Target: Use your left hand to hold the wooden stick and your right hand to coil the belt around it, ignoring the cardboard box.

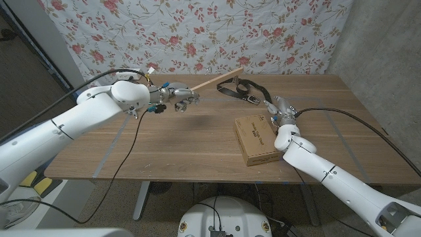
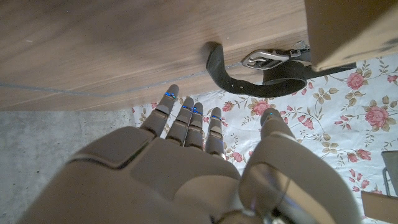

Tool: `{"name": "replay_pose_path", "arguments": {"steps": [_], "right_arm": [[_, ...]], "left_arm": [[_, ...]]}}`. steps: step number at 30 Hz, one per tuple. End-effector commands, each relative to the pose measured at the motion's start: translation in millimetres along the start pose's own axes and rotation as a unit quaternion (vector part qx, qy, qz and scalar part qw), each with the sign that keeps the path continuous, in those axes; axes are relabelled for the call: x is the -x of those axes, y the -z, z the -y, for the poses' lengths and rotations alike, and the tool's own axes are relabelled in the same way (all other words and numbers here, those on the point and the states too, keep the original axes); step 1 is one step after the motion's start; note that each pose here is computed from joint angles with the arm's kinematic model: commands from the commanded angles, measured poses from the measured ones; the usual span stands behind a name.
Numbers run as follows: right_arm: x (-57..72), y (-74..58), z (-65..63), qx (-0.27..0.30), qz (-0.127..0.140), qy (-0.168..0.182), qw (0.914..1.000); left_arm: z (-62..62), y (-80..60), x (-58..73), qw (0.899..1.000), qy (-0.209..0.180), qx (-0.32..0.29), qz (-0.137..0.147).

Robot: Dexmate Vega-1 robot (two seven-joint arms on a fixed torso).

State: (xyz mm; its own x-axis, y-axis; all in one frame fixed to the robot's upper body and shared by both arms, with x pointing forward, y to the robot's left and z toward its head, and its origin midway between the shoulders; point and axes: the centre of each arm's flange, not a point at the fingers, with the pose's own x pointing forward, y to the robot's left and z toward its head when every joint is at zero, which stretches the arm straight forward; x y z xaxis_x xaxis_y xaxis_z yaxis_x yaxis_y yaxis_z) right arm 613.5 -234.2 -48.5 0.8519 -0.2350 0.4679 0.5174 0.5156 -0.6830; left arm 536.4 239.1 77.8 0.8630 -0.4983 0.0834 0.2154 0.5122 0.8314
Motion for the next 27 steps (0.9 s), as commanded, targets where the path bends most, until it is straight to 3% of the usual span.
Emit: {"name": "replay_pose_path", "arguments": {"steps": [1,12,27], "right_arm": [[-22.9,-10.5,-16.5,0.039,-0.019,-0.006,0.999],[-38.8,-10.3,-23.7,0.076,-0.046,-0.012,0.996],[-53.0,9.2,-33.5,0.11,-0.111,-0.03,0.9873]], "left_arm": [[4.0,6.6,15.7,1.0,-0.017,0.018,-0.005],[7.1,6.3,24.0,0.999,-0.024,0.024,0.0],[11.1,4.1,25.7,0.999,-0.023,0.022,0.003]]}}
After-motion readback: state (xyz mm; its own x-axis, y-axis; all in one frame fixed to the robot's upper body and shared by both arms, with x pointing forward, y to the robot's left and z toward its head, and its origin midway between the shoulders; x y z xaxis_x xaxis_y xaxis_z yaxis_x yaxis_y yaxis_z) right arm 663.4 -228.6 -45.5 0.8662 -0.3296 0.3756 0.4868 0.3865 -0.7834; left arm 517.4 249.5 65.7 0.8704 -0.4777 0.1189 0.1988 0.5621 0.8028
